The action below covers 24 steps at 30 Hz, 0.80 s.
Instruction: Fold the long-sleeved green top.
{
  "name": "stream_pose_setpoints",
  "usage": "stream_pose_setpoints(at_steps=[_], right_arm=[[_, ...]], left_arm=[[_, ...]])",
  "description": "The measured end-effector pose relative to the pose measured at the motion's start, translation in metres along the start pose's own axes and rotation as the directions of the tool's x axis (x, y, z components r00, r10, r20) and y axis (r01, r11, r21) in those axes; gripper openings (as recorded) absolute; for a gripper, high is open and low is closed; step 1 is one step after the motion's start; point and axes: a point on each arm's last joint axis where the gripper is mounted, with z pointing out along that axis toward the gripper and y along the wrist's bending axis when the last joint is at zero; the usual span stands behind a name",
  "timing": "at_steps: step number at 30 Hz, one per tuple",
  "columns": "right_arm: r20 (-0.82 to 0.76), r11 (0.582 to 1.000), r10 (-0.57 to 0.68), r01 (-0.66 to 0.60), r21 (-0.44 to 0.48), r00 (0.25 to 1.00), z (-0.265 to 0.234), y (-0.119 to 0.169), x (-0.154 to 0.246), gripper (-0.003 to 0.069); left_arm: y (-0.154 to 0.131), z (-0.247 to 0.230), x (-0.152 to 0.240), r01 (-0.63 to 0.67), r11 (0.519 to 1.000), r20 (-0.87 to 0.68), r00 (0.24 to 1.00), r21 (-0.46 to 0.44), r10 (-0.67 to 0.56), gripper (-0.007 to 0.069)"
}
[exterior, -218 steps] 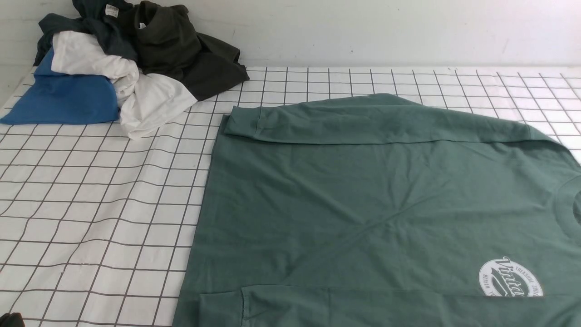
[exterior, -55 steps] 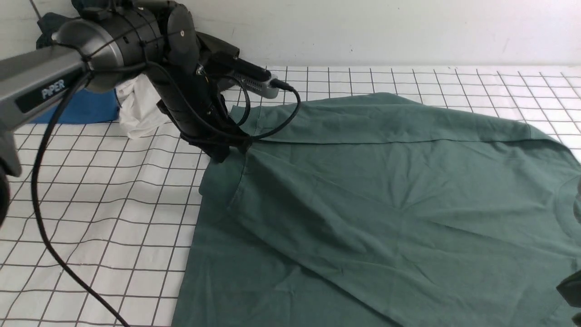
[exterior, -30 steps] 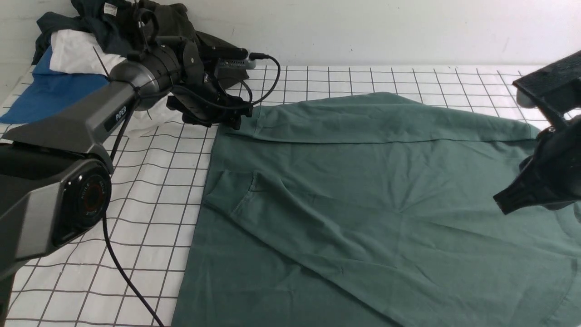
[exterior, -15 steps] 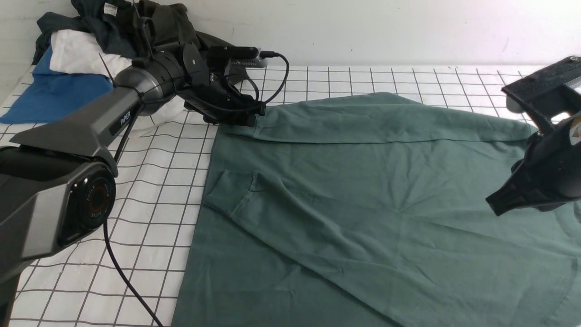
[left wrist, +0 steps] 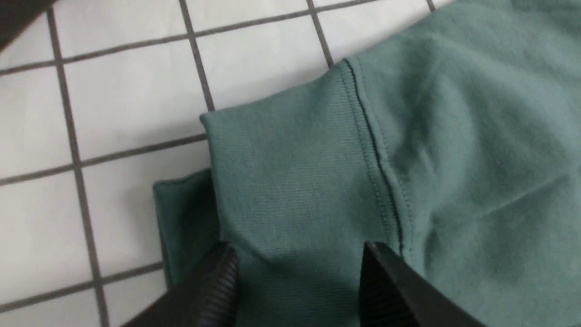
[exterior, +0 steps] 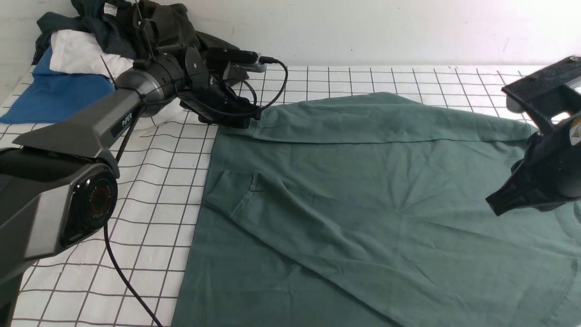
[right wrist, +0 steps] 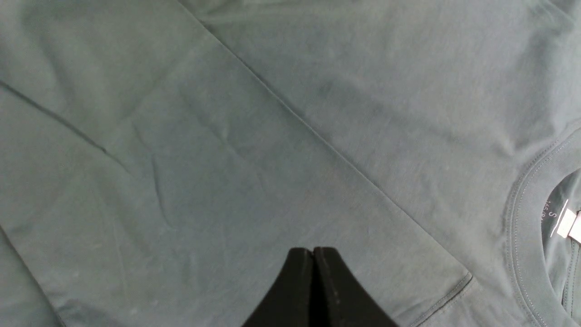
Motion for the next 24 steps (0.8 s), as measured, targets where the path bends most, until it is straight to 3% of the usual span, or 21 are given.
stream_pose_setpoints(at_steps=[9,16,24], right_arm=[[0.0,1.0,0.0,0.0,-0.001,1.0,0.0,0.0001,0.0,-0.0014],[0.0,1.0,0.0,0.0,-0.001,1.0,0.0,0.0001,0.0,-0.0014],[0.001,1.0,0.0,0.0,0.0,1.0,0.0,0.0,-0.0001,-0.0014]], left_arm=[[0.0014,0.0041,0.0031,0.016,1.0,-0.011,1.0,-0.007,-0.017,0.0487],[0.001,0.0033,0.0033,0.017,1.0,-0.021,1.0,-0.005,-0.017,0.048],[0.0003,0.0012,0.0032,0.014,1.0,-0.04,0.999,-0.001,-0.014,0.0145]])
